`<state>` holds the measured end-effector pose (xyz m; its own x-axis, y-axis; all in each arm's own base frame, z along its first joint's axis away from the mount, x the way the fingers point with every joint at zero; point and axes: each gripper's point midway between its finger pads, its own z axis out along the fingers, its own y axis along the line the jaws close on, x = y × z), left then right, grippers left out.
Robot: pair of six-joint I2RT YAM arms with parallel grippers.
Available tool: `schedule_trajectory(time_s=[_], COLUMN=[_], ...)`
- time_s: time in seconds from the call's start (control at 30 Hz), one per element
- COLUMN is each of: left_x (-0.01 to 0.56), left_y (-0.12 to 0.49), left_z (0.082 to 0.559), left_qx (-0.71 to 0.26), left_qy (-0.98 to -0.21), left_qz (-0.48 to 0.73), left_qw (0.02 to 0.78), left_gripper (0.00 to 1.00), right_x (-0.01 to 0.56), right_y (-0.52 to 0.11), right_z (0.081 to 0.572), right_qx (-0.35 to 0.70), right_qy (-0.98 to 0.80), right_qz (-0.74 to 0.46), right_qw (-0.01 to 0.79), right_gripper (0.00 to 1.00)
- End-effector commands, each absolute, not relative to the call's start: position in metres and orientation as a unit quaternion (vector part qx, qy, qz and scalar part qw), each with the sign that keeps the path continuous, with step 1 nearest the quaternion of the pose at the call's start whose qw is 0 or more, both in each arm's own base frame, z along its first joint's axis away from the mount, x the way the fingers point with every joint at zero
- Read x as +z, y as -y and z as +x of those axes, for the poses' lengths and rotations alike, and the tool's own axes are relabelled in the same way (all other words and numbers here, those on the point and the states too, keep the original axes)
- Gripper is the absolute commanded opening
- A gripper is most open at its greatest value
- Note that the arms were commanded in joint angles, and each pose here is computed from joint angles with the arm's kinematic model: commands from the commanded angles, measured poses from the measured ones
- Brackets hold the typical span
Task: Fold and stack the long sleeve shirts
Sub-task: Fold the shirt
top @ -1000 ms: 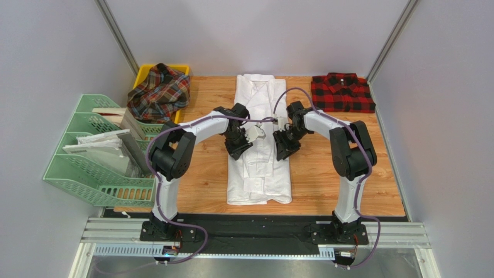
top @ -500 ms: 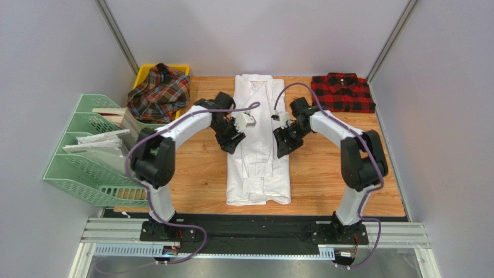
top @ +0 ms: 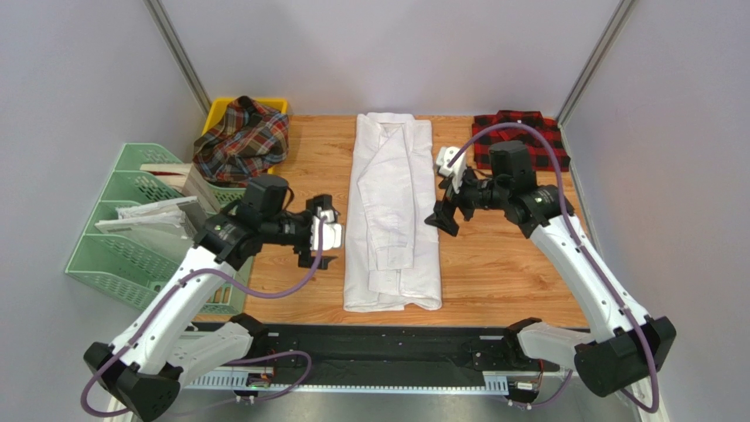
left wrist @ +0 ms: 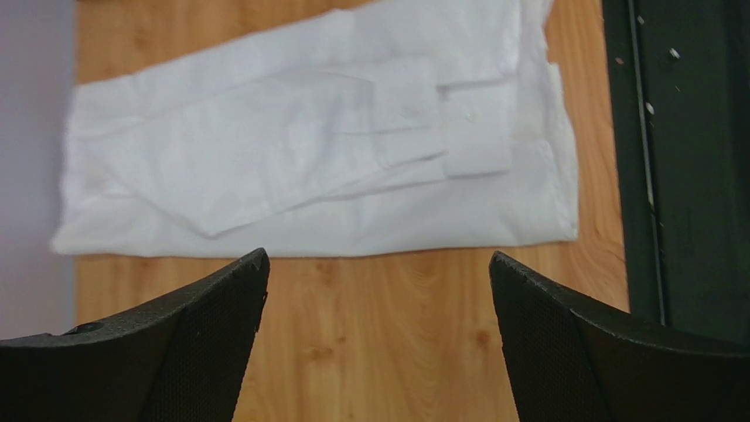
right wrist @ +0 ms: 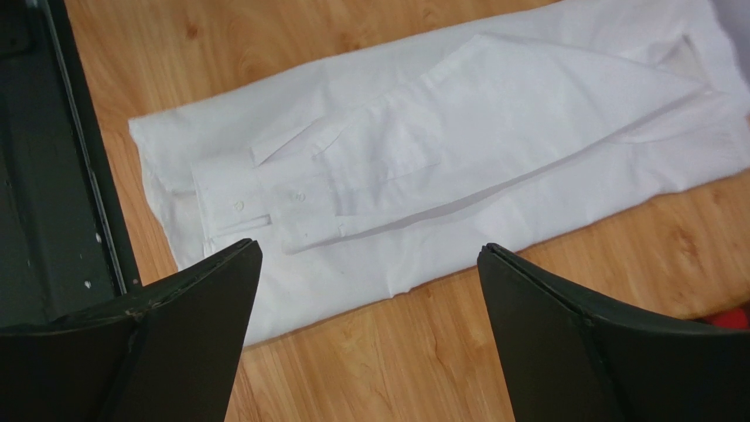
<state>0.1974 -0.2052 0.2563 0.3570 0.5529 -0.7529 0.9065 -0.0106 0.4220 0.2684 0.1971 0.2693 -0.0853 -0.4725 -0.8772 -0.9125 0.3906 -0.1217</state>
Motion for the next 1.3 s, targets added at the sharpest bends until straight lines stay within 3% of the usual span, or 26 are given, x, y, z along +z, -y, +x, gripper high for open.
schedule_trajectory(time_s=[0.0, 0.17, 0.43, 0.57, 0.77, 0.87, 1.03, 1.13, 1.17, 1.27], left_x=[0.178, 0.110, 0.060, 0.048, 0.036, 0.028, 0.016, 0.013, 0.014, 0.021], left_y=[0.201, 0.203, 0.213, 0.219, 0.225, 0.227, 0.231, 0.237, 0.239, 0.246], left_z=[0.164, 0.132, 0.114, 0.114, 0.114, 0.114, 0.126, 0.138, 0.139, 0.136], left_qx=[-0.206, -0.191, -0.188, -0.179, -0.155, -0.144, -0.111, -0.093, -0.093, -0.108], left_qy=[-0.475, -0.421, -0.378, -0.372, -0.357, -0.351, -0.359, -0.369, -0.372, -0.377], left_qz=[0.766, 0.814, 0.852, 0.862, 0.879, 0.888, 0.891, 0.886, 0.884, 0.876], left_qw=[0.382, 0.350, 0.310, 0.296, 0.277, 0.261, 0.253, 0.266, 0.269, 0.281], left_gripper=[0.99, 0.97, 0.80, 0.73, 0.73, 0.68, 0.62, 0.40, 0.22, 0.06], right_x=[0.183, 0.117, 0.053, 0.033, 0.016, 0.009, 0.002, 0.002, 0.003, 0.011], right_y=[-0.198, -0.194, -0.183, -0.183, -0.185, -0.185, -0.182, -0.183, -0.185, -0.191], right_z=[0.214, 0.168, 0.121, 0.121, 0.135, 0.140, 0.142, 0.144, 0.145, 0.147], right_qx=[0.258, 0.214, 0.177, 0.155, 0.120, 0.109, 0.094, 0.085, 0.085, 0.086], right_qy=[-0.628, -0.547, -0.439, -0.420, -0.426, -0.431, -0.429, -0.426, -0.427, -0.431], right_qz=[-0.638, -0.729, -0.819, -0.836, -0.841, -0.841, -0.845, -0.846, -0.845, -0.840], right_qw=[0.364, 0.351, 0.323, 0.316, 0.312, 0.309, 0.304, 0.308, 0.311, 0.318], right_gripper=[0.96, 0.85, 0.68, 0.63, 0.62, 0.57, 0.39, 0.26, 0.17, 0.00])
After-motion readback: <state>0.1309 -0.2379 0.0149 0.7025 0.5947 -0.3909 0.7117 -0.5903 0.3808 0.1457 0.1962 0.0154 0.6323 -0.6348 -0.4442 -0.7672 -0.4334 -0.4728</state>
